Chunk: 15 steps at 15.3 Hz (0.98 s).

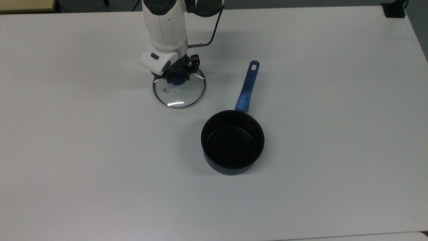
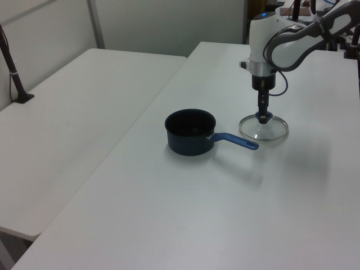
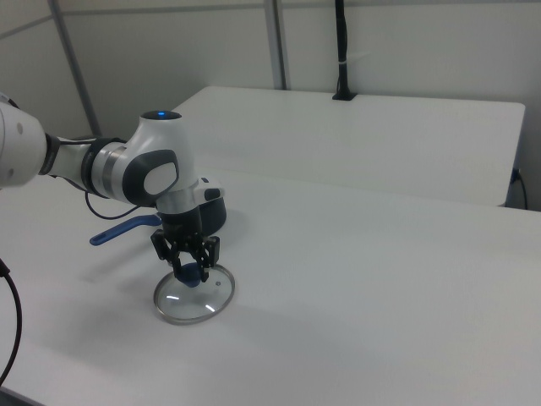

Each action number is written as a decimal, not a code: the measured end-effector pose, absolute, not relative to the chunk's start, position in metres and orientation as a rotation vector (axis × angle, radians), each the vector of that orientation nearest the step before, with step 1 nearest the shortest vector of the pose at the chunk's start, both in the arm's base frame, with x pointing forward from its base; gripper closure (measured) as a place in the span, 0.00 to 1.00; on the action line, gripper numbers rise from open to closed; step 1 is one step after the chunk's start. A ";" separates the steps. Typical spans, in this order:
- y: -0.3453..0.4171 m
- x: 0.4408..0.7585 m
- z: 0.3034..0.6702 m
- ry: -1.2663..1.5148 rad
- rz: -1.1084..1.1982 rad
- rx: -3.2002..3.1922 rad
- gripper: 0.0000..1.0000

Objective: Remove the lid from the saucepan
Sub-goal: 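Lower the glass lid flat onto the table beside the saucepan, then open the gripper and raise it away from the lid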

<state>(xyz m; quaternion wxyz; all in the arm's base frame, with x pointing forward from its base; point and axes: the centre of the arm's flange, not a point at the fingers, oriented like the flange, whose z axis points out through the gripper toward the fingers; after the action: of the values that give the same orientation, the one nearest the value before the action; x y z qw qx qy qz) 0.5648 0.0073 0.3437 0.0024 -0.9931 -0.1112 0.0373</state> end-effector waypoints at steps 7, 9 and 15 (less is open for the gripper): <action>0.007 0.562 0.337 -0.343 0.175 -3.111 0.00; 0.007 0.570 0.365 -0.325 0.207 -3.103 0.00; -0.001 0.591 0.527 -0.154 0.102 -3.151 0.00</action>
<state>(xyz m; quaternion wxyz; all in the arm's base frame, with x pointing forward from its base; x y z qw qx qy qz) 0.5908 -0.0009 0.5274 -0.0074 -0.9983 -0.0488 0.0324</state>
